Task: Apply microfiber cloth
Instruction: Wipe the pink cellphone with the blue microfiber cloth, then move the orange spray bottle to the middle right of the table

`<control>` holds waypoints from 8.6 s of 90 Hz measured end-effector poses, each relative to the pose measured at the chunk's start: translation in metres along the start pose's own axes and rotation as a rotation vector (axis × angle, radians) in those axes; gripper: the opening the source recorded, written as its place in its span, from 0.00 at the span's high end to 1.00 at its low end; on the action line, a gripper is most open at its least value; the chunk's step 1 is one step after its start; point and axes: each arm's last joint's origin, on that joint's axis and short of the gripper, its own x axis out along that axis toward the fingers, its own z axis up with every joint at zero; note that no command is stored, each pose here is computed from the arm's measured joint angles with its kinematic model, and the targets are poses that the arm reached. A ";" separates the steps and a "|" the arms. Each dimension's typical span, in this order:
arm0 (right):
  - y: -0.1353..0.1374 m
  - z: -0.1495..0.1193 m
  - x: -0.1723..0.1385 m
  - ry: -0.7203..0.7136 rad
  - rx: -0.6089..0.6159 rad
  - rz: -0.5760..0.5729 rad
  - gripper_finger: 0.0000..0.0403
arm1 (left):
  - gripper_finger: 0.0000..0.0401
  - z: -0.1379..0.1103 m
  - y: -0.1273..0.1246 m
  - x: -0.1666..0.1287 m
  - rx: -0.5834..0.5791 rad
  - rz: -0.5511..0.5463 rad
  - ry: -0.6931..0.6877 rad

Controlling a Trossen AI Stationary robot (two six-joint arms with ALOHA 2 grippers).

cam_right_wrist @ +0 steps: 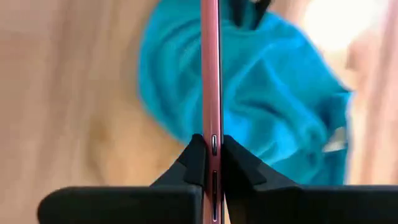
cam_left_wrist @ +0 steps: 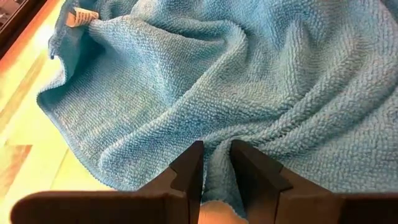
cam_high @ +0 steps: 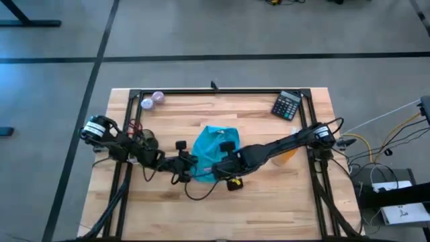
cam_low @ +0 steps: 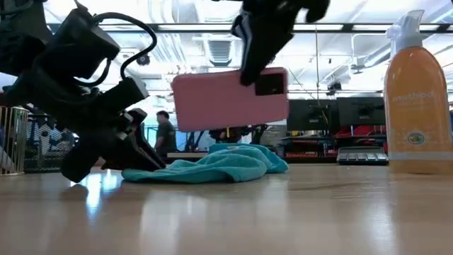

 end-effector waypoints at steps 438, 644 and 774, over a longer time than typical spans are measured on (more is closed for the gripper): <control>-0.006 -0.104 0.006 -0.662 0.243 -0.068 0.98 | 1.00 0.057 0.069 -0.107 -0.043 0.315 -0.799; -0.008 -0.032 0.108 -0.253 0.246 -0.231 0.70 | 1.00 -0.001 -0.018 -0.218 -0.102 -0.304 1.188; -0.015 -0.031 -0.023 -0.234 -0.066 -0.231 1.00 | 0.49 0.092 -0.019 -0.146 -0.292 -0.393 0.083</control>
